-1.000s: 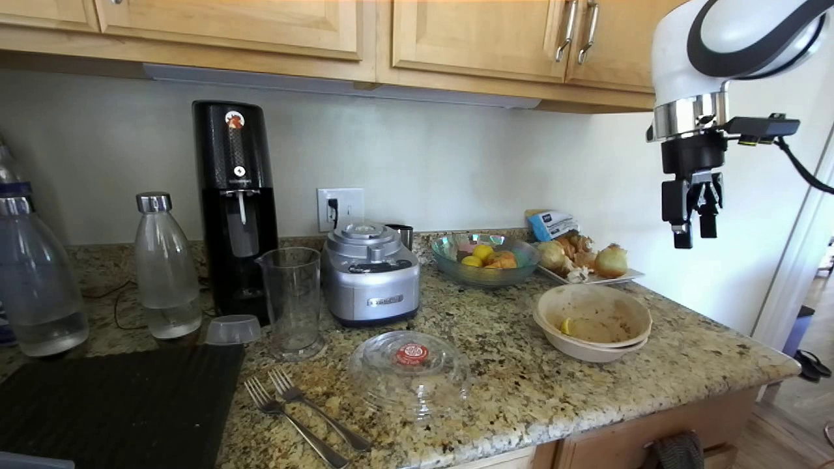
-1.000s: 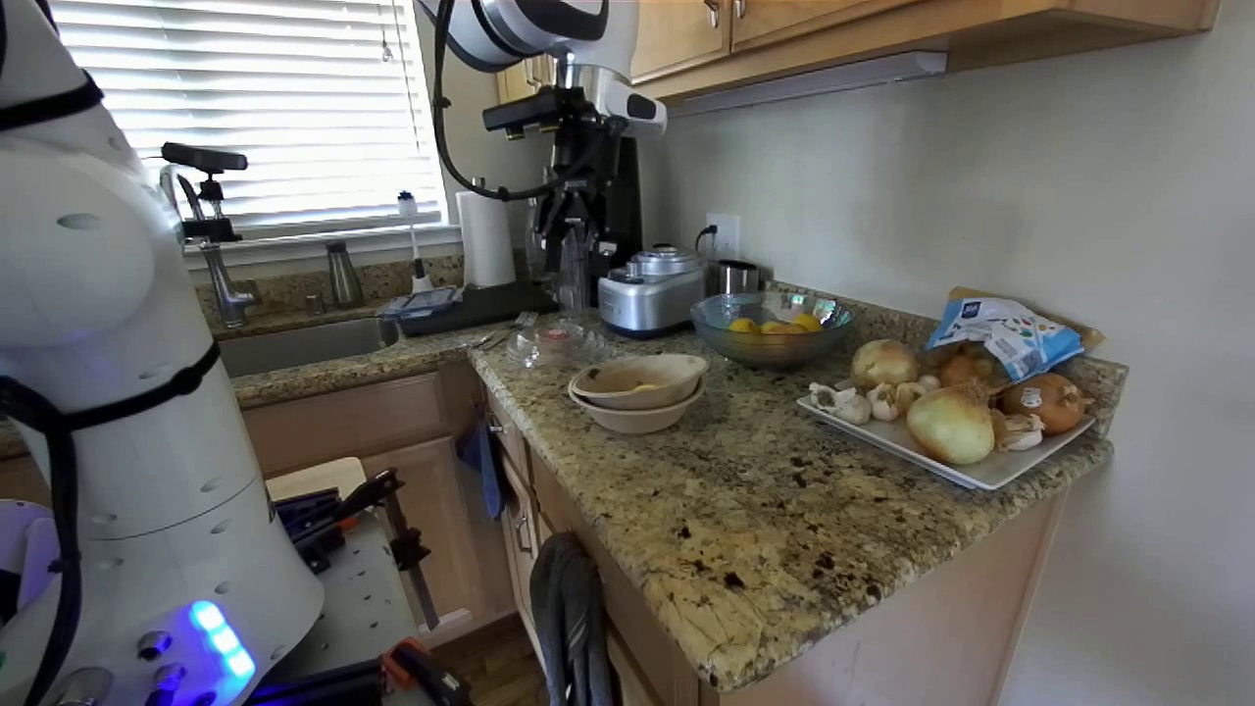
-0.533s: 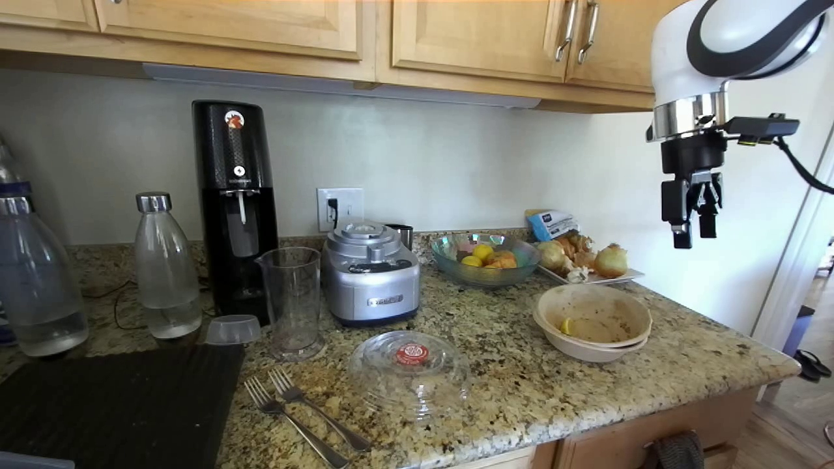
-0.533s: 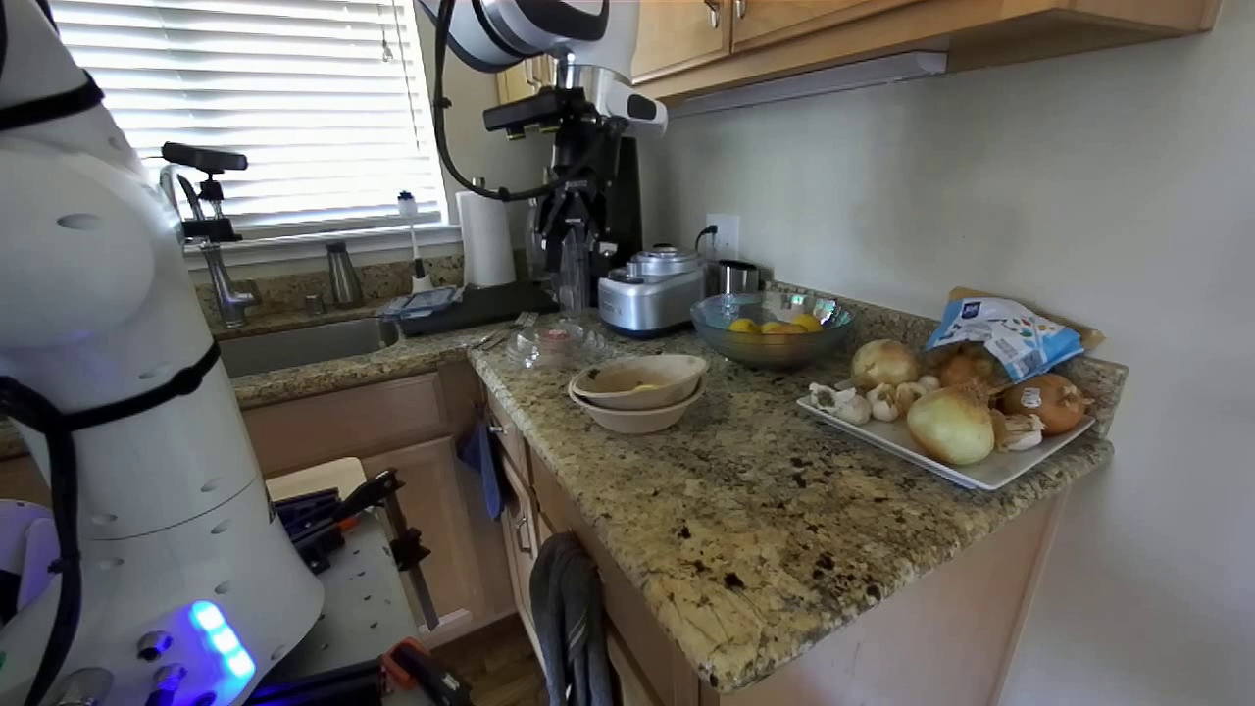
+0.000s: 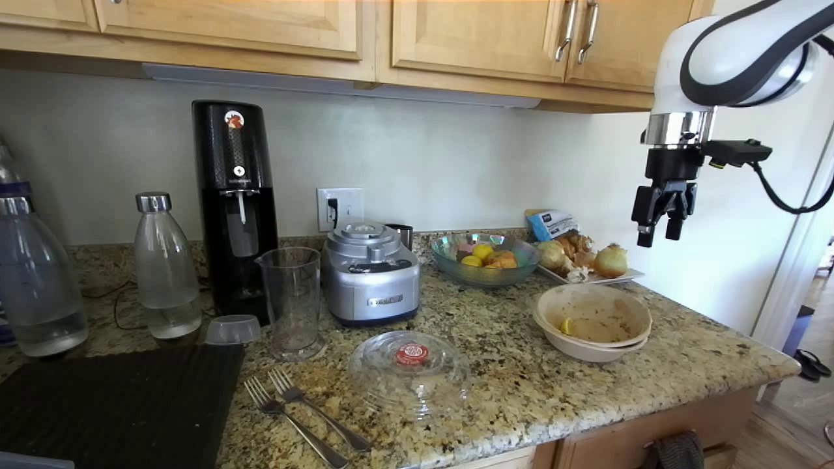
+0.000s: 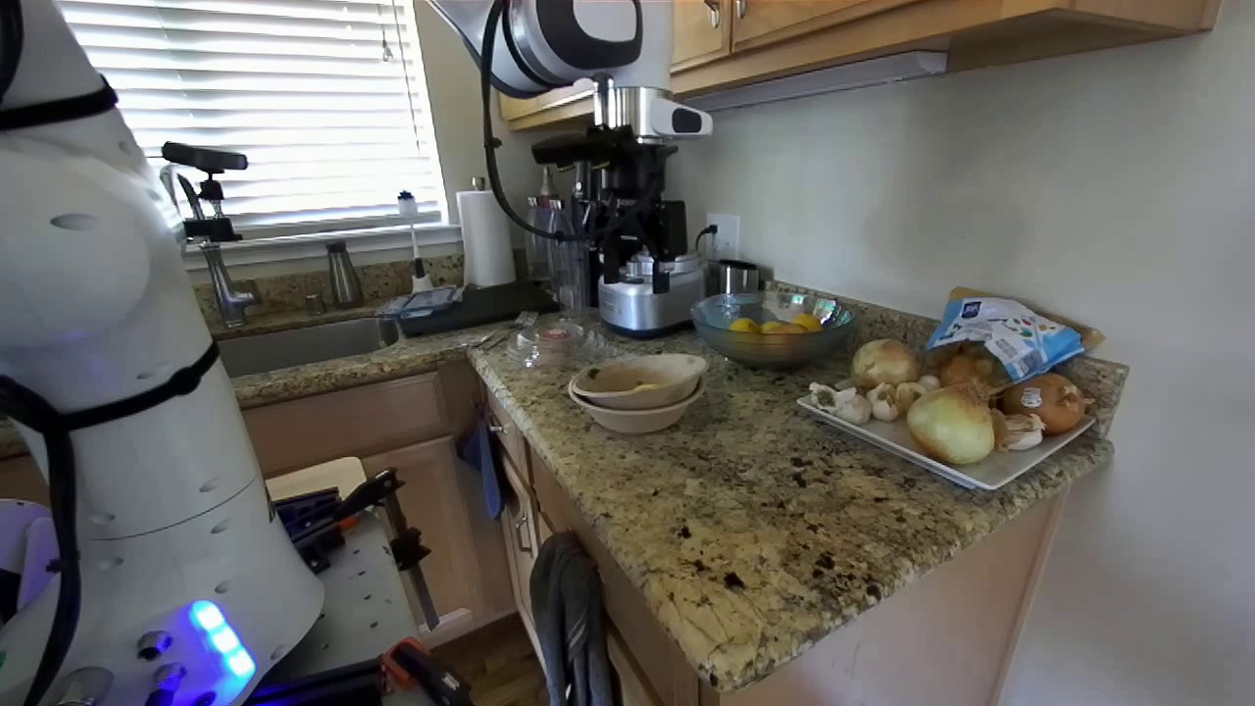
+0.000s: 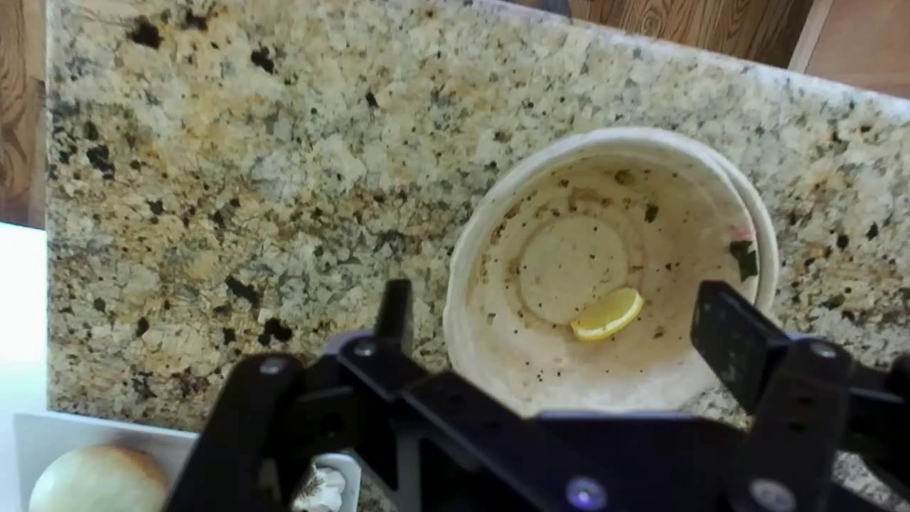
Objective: Unstack the bowls on the counter
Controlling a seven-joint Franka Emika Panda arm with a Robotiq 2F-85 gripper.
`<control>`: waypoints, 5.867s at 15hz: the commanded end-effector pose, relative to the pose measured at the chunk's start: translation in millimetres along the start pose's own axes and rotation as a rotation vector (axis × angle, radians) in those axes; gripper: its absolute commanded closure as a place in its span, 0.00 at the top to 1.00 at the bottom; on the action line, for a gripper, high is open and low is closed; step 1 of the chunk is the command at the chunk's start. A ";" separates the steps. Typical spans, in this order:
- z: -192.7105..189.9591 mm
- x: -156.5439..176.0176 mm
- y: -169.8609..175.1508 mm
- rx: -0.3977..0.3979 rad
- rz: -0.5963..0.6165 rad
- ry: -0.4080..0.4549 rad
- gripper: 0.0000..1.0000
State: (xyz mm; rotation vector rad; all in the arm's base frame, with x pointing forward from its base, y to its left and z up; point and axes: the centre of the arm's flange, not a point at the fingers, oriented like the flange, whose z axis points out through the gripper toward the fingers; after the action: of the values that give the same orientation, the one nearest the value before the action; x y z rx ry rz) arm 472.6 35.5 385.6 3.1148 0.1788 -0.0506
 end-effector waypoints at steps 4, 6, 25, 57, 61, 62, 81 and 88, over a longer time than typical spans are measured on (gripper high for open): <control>45.0 21.3 33.6 0.078 -0.001 0.113 1.00; 57.0 27.8 39.1 0.092 0.010 0.119 1.00; 113.6 46.3 42.1 0.120 -0.004 0.055 1.00; 106.2 66.6 42.9 0.151 -0.075 0.024 0.05; 102.2 70.0 41.5 0.158 -0.080 0.008 0.05; 100.6 70.3 41.2 0.161 -0.084 0.006 0.05; 70.3 79.6 52.3 0.301 -0.227 0.010 0.05; 44.9 81.8 56.4 0.259 -0.217 0.062 0.05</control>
State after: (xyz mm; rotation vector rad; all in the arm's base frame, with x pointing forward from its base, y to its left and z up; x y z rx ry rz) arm 567.7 -5.9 317.0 3.3408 0.5597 -0.0156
